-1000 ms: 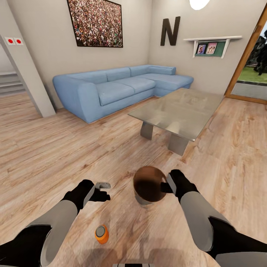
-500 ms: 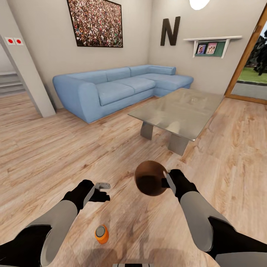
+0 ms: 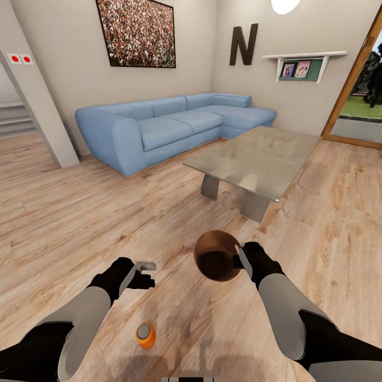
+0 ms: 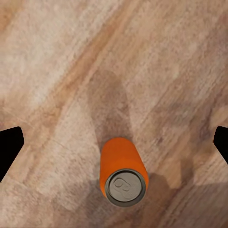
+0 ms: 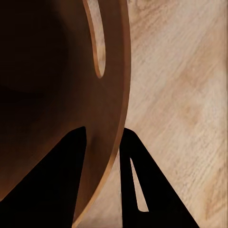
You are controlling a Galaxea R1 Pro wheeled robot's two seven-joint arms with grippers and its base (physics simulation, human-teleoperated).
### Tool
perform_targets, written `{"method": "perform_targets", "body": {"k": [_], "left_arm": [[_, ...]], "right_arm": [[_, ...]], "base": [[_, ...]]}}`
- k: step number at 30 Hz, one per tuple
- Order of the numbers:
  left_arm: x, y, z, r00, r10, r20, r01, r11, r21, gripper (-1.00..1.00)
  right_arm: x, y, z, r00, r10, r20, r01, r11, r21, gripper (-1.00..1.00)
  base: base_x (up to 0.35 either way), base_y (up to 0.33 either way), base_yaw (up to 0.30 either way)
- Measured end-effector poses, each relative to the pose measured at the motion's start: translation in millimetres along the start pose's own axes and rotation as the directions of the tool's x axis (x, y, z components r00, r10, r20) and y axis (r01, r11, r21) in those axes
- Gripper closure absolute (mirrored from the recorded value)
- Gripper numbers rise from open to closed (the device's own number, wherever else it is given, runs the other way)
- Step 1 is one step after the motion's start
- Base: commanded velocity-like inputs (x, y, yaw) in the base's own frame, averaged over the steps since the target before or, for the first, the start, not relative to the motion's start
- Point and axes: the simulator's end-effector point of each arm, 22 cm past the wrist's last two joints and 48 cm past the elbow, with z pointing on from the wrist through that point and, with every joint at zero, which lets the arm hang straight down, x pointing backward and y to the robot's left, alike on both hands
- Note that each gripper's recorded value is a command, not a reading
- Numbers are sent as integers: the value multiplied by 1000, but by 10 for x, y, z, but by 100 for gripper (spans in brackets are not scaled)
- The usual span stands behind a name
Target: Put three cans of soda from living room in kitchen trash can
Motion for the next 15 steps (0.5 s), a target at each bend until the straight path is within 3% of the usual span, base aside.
{"method": "perform_targets", "body": {"k": [15], "left_arm": [[10, 61, 5, 1000, -25, 1, 25, 999, -22, -100]], "right_arm": [[-11, -8, -1, 1000, 3, 2, -3, 1000, -1, 100]], "base": [[0, 0, 0]]}}
